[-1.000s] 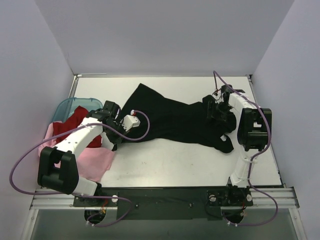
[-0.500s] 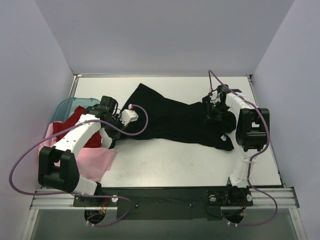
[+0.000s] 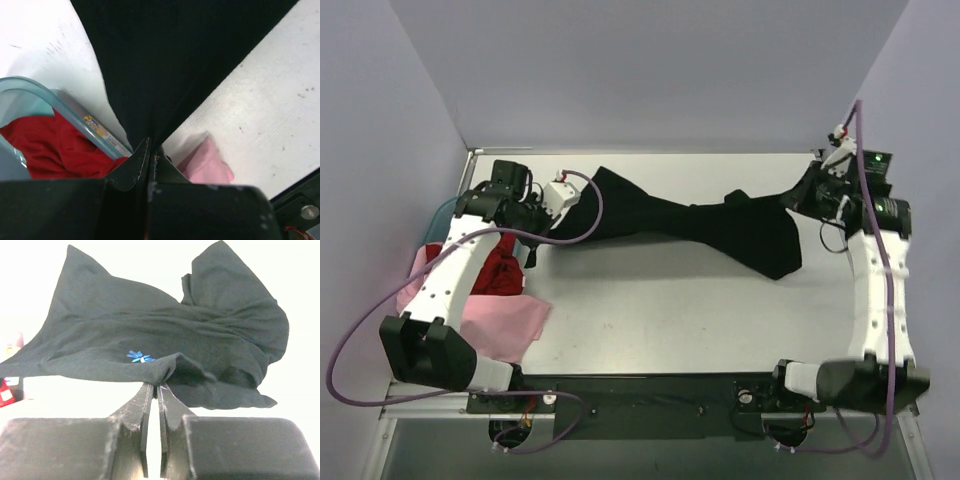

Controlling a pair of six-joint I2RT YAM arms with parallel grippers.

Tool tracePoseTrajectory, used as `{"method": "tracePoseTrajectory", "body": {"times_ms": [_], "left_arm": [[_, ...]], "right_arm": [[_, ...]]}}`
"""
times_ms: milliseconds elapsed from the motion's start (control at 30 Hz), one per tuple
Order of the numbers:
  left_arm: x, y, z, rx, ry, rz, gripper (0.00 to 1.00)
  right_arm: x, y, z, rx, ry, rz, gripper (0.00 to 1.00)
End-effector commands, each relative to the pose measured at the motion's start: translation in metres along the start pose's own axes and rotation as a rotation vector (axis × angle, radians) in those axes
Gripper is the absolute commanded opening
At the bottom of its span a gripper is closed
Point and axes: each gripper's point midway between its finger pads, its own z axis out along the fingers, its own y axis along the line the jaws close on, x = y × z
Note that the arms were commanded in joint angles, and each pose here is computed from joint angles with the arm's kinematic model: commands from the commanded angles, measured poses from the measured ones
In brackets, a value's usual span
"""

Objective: Fold and stack the t-shirts
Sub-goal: Flatten out the tshirt

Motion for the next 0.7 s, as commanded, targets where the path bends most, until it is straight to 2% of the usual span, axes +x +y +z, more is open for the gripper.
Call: {"method": "tracePoseTrajectory", "body": {"times_ms": [0,100,167,233,400,500,667], "left_arm": [[-0.001,-0.017,-0.054,-0.001,-0.044,-0.019,0.00],[-0.020,-0.011,-0.081,-0.037,-0.092,-0.009,0.00],[-0.054,0.012,-0.115,-0.140,-0.181,0.010,0.00],[-0.079,0.036,-0.127,-0.214,-0.223,-0.003,0.00],[-0.144,0.086,-0.152,-0.369,-0.369,0.019,0.00],[-0.191,0.118,-0.168,-0.451,-0.494,-0.020,0.00],[-0.243,0.158,-0.188,-0.600,-0.638,-0.024,0.00]], "right_arm": [[0.010,0.033,-0.084,-0.015,-0.164,-0.003,0.00],[-0.014,0.052,-0.141,-0.002,-0.365,-0.053,0.00],[-0.037,0.063,-0.165,-0.009,-0.455,-0.084,0.00],[-0.061,0.075,-0.175,-0.038,-0.509,-0.109,0.00],[-0.143,0.095,-0.158,-0.140,-0.627,-0.170,0.00],[-0.194,0.099,-0.143,-0.166,-0.696,-0.150,0.00],[-0.290,0.125,-0.138,-0.306,-0.895,-0.178,0.00]]}}
